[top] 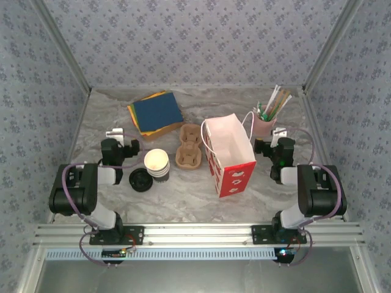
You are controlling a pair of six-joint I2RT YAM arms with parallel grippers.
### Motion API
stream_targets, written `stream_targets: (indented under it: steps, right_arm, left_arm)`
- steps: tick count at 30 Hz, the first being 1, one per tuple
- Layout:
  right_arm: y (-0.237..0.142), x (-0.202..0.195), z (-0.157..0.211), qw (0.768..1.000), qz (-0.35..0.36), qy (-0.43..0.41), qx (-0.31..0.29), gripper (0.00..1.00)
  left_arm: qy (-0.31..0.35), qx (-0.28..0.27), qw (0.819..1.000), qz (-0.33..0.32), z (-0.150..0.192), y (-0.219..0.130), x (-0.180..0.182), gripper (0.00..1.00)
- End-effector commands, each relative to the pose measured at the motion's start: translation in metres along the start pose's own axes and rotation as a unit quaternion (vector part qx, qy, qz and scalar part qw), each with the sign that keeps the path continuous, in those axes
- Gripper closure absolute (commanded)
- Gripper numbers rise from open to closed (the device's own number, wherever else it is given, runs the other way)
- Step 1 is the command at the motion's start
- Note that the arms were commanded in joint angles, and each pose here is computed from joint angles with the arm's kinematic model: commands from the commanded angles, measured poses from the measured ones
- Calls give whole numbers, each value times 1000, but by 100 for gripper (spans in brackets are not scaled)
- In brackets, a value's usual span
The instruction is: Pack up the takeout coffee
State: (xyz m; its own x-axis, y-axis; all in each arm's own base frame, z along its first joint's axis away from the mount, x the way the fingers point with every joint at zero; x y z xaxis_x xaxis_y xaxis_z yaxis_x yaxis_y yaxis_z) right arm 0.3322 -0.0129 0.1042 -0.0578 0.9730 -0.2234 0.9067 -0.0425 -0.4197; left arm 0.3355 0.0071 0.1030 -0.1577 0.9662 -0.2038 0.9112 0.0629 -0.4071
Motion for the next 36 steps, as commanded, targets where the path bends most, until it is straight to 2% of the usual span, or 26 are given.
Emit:
stream_targets:
  steps: [1, 36]
  right_arm:
    - [3, -2, -3, 1000, -2, -6, -1, 0]
    - [3, -2, -4, 1000, -2, -5, -1, 0]
  left_arm:
    - [5, -12, 1000, 13, -10, 3, -3, 0]
    - [0, -12, 1000, 10, -11, 4, -1, 0]
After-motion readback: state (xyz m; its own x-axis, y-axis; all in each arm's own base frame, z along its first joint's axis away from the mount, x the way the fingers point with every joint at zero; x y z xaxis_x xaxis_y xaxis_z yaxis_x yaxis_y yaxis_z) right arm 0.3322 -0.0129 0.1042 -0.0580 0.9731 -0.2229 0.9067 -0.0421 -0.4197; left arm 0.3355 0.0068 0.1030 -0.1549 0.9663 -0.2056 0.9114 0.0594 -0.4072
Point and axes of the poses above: each hand's point on the last joint's axis, 136 mm out from that joint toward the fingers, its own y axis out along the fingers, its own x axis along the line the jaws close on, z = x × y, the point moved 6 cm from there along -y, back along the fingers, and after that the axes turned 13 degrees about -y, right-handed, at the moved point
